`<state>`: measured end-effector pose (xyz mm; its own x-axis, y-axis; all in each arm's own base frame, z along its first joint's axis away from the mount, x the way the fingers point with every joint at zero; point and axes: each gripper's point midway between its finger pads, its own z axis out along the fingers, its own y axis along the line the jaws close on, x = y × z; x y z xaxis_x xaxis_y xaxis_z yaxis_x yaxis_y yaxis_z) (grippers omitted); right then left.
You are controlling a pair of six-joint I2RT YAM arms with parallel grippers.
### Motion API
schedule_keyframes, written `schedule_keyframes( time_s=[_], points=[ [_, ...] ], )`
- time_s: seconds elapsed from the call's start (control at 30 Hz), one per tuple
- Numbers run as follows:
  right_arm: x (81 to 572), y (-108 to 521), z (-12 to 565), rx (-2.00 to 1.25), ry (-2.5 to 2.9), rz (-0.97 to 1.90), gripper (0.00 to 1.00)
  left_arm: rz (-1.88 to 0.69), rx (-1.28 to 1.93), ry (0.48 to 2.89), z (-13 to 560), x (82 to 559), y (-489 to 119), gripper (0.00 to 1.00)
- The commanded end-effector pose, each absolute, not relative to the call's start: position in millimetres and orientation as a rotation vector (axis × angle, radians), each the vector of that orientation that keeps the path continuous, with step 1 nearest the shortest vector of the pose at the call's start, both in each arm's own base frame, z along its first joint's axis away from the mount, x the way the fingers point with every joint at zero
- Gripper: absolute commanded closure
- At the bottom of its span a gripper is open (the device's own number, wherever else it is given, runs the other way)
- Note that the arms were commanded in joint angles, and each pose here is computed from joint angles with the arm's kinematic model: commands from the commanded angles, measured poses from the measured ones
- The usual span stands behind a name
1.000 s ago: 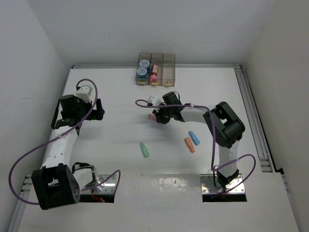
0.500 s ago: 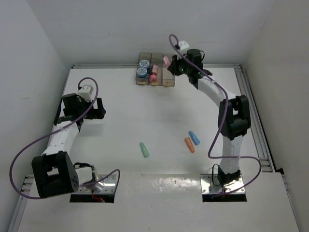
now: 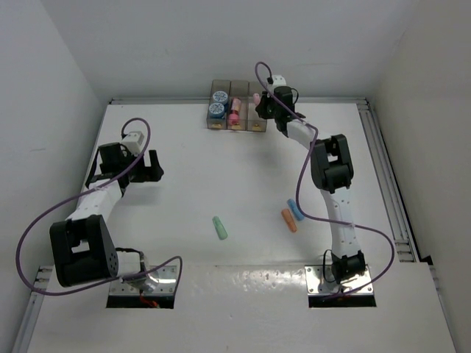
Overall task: Sort the stationery into containers
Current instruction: Place the stationery in the storage box, then pick up the stationery from the center of the board.
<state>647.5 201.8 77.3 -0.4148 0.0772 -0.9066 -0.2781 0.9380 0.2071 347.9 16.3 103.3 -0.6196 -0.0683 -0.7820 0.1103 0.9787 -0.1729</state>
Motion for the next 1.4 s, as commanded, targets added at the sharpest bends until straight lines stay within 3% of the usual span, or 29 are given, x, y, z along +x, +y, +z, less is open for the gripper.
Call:
schedule_keyframes(
  time_s=[0.0,0.07,0.1,0.13,0.17,0.27,0.33,0.4,0.53,0.57,0.7,0.77,1.0,1.37],
  points=[
    [673,212,141,-0.081,1.778,0.401,1.0,-0.237,0.041,2.155,124,365,22,0.0],
    [675,211,132,-0.067,1.784,0.376,0.99,-0.244,0.046,2.16,123,365,21,0.01],
    [674,211,126,-0.071,1.788,0.362,0.93,-0.242,0.045,2.161,123,365,22,0.01],
    [673,211,125,-0.078,1.788,0.347,0.85,-0.242,0.045,2.161,124,365,22,0.01],
    [670,214,129,-0.087,1.782,0.342,0.62,-0.247,0.05,2.159,124,365,20,0.0],
    [661,217,158,-0.139,1.754,0.353,0.39,-0.251,0.054,2.15,129,367,20,0.01],
    [651,214,196,-0.16,1.719,0.347,0.38,-0.252,0.059,2.141,134,370,20,0.0],
    [632,209,196,-0.215,1.773,0.369,0.37,-0.252,0.068,2.121,141,375,20,0.0],
    [551,186,209,-0.331,1.939,0.426,0.58,-0.246,0.081,2.086,158,378,19,0.01],
    [522,179,172,-0.369,2.044,0.434,0.66,-0.221,0.127,2.077,161,376,19,0.01],
    [413,151,116,-0.581,2.251,0.42,0.74,-0.177,0.182,2.019,179,365,16,0.01],
    [346,129,75,-0.649,2.419,0.411,0.74,-0.181,0.189,2.019,180,359,13,0.01],
    [271,98,42,-0.759,2.587,0.321,0.68,-0.204,0.202,1.994,191,351,3,0.01],
    [247,92,11,-0.797,2.695,0.3,0.49,-0.155,0.217,1.981,197,339,7,0.0]
  ],
)
